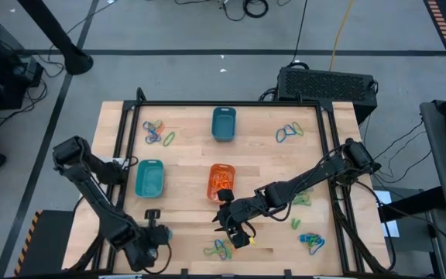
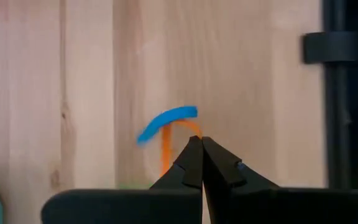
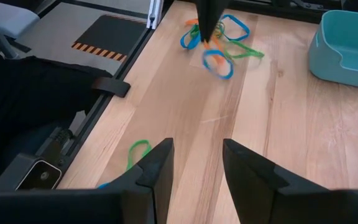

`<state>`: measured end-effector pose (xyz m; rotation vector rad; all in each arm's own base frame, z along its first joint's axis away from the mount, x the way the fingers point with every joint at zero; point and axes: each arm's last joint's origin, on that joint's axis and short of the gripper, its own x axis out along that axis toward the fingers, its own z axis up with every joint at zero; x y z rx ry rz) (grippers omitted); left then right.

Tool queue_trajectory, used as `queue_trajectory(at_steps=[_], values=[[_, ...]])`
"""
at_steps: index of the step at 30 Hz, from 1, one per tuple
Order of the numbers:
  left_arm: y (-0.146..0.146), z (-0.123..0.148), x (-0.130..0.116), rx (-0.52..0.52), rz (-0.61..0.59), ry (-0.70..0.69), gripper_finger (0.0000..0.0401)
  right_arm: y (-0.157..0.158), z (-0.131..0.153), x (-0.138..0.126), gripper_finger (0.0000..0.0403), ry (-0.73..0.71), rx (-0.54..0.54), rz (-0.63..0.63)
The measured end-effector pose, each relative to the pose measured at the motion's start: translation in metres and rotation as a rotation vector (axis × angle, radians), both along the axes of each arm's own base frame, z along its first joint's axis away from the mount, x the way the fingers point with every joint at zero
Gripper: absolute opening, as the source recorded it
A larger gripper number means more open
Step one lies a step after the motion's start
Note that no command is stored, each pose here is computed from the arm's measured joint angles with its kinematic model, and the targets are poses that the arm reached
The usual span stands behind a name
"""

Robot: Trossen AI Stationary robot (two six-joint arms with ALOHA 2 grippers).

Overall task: Sort rubber bands into baskets
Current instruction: Put the orange rubber band into the orange bin

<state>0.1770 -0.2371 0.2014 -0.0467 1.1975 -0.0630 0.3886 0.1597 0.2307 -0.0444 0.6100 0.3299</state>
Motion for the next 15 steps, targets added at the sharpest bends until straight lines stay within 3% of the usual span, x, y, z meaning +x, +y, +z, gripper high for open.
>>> queue_trajectory(at_steps=[5,7,11,15], values=[[0.006,0.018,-0.008,-0.086,0.015,0.031,0.0,0.0,0.0,0.0,0.013,-0.002,0.001,0.0],[0.011,0.019,-0.013,-0.094,0.057,0.105,0.0,0.0,0.0,0.0,0.013,-0.004,0.001,0.0],[0.022,0.016,-0.026,-0.05,0.172,0.332,0.0,0.0,0.0,0.0,0.013,-0.004,0.002,0.0],[0.031,0.015,-0.034,0.026,0.247,0.423,0.0,0.0,0.0,0.0,0.013,-0.005,0.002,0.0]])
